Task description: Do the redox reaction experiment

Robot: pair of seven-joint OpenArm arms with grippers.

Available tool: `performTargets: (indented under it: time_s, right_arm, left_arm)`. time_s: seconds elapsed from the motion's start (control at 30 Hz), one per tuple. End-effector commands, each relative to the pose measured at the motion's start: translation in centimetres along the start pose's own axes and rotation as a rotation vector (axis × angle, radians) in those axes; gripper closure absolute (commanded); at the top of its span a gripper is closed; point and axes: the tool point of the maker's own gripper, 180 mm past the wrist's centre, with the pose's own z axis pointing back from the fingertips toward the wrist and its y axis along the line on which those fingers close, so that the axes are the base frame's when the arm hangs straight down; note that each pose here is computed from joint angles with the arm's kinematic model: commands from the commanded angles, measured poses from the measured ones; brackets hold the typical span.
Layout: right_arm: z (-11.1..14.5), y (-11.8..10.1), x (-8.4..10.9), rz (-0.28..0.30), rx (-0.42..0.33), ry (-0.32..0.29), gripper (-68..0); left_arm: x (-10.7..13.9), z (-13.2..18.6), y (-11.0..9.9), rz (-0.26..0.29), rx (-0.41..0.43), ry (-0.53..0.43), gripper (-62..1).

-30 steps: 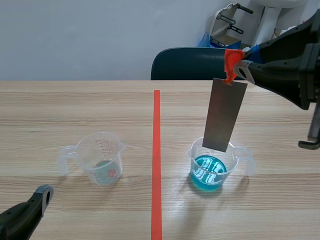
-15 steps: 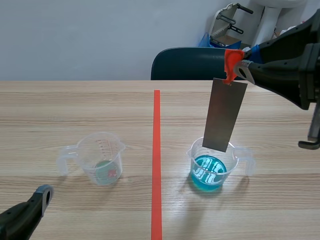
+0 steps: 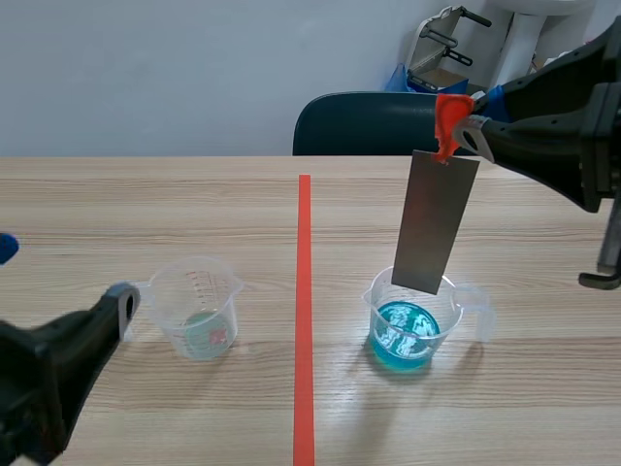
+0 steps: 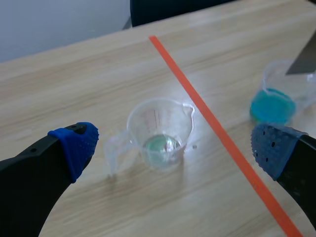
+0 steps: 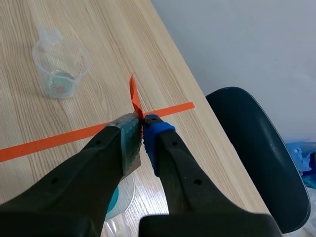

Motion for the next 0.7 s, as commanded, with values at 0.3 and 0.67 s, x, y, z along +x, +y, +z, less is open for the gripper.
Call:
performTargets:
  time_s: [0.3, 0.67]
  right_arm:
    - [0.1, -0.4, 1.0, 0.024, -0.009, -0.028, -0.8]
    - [0.1, -0.4, 1.0, 0.024, -0.009, -0.028, -0.8]
  left_arm:
    - [-1.0, -6.1, -1.4, 0.014, -0.196, -0.086, -46.2]
    - [-3.2, -11.1, -5.5, 0.017, -0.358, -0.097, -4.4]
